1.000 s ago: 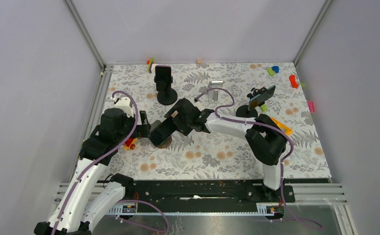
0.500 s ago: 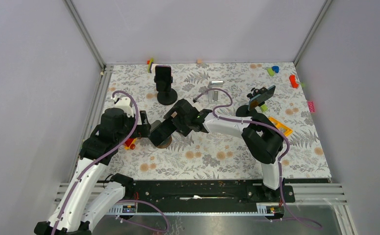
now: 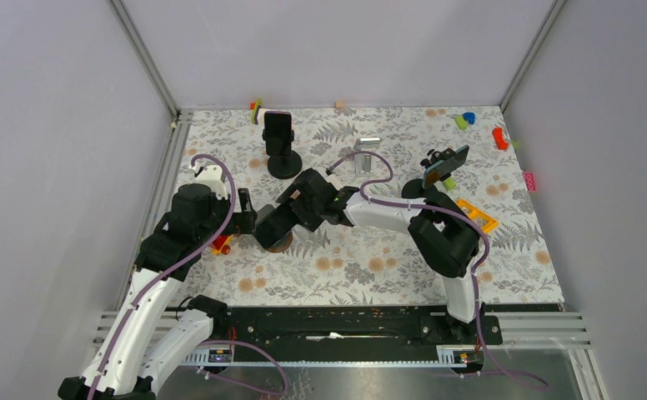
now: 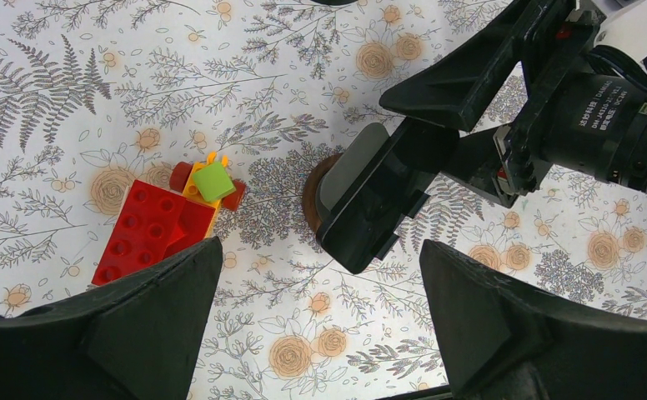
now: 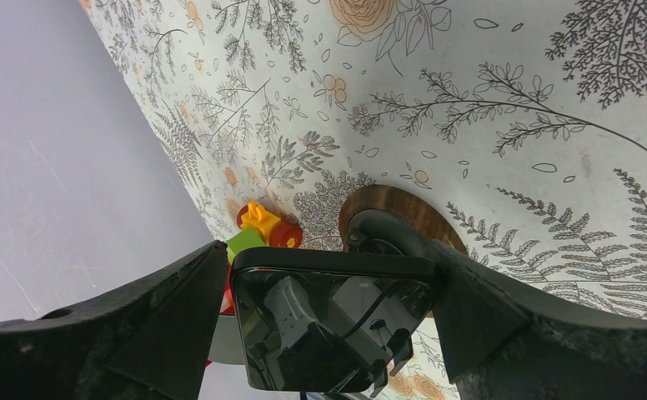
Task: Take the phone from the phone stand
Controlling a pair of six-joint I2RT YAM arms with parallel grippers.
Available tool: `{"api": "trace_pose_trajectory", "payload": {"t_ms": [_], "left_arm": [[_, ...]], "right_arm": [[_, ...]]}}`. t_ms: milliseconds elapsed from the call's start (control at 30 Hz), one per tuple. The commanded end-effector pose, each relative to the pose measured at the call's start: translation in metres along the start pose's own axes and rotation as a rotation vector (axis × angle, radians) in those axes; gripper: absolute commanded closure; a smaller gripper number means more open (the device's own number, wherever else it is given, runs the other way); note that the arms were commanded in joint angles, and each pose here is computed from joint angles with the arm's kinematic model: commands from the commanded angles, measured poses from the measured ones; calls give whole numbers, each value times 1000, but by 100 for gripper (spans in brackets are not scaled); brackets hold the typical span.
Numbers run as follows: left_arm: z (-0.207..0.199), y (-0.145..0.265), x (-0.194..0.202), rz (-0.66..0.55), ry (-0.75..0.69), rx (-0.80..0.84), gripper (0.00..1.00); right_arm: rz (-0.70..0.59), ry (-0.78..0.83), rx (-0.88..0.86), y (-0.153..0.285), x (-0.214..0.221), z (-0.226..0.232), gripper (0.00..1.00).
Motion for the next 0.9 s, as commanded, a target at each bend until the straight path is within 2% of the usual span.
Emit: {"api": "trace_pose_trajectory", "payload": {"t_ms": [0, 700, 867], "left_arm": [[-7, 5, -15, -61, -4, 28, 1], [-7, 5, -16, -65, -4, 28, 1], [-7, 5, -16, -62, -4, 27, 1]], "right_arm": [[-13, -8, -41, -1, -7, 12, 9], [8, -11, -53, -2, -2, 10, 16], [9, -13, -61, 0, -2, 12, 12]]}}
Point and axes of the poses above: each gripper's point midway between its finger pads, its own y axis back along the fingers, its own z axis along the line the jaws close on, x = y × z, the point moved 3 cm from there along y, back along the fingers, and after that the axes turned 14 degrees about y, right-handed, at the moved point
